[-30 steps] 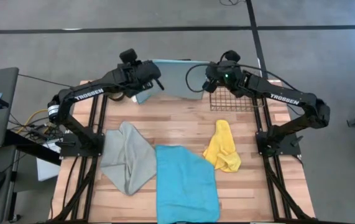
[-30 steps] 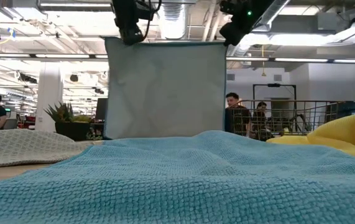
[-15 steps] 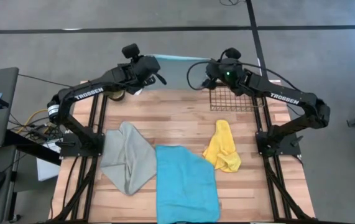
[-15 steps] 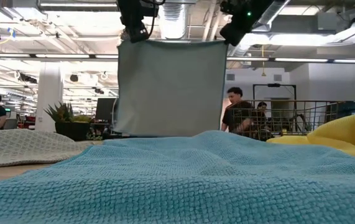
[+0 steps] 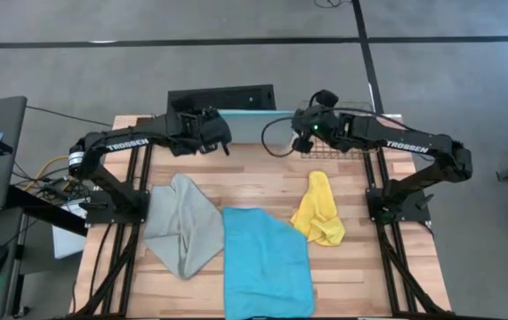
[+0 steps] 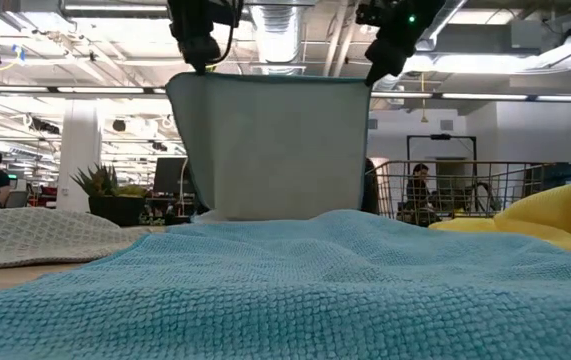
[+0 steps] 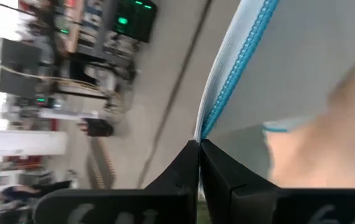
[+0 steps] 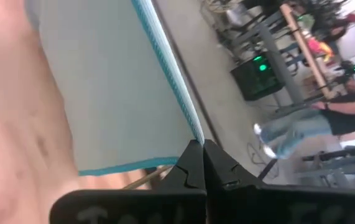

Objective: Fold microfiber towels
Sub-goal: Fold the light blue microfiber cloth

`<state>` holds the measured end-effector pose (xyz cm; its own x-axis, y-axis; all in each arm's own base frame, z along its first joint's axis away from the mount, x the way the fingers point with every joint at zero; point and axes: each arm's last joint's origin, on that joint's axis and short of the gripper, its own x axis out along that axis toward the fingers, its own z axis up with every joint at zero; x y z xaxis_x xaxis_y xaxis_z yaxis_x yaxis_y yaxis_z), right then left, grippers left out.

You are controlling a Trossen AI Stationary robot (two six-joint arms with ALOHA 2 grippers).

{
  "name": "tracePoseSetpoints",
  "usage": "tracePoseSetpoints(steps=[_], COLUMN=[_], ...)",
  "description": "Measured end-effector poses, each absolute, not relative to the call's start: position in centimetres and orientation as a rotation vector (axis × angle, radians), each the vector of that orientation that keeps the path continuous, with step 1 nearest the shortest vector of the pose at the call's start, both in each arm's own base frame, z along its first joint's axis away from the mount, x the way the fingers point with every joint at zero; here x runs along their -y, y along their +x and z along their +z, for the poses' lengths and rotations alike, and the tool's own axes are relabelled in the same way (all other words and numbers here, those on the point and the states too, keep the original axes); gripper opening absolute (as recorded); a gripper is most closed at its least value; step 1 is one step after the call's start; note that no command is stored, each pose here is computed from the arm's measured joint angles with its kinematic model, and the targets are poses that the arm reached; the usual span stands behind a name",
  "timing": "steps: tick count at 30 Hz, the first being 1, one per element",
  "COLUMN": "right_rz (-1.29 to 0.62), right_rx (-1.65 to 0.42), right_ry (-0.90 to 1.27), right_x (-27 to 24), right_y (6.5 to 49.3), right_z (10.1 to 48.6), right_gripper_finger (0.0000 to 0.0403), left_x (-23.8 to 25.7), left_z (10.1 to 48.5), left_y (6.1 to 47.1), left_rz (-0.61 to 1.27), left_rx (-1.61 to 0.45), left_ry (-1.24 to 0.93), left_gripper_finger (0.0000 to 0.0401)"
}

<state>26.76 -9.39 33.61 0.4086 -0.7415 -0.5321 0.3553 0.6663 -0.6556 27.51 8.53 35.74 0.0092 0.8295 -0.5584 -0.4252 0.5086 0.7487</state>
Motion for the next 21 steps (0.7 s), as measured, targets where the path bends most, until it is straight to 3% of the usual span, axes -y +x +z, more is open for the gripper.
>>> tracePoseSetpoints(steps=[21], right_rz=[-0.545], right_rx=[-1.03], right_ry=[-0.429], right_x=[2.2], right_y=[26.4], right_z=[29.0], right_gripper_finger=[0.0002], left_x=[0.7], left_z=[32.7], left_y=[26.4], left_rz=[0.808], left_rx=[-1.305], left_ry=[0.132], left_gripper_finger=[0.0])
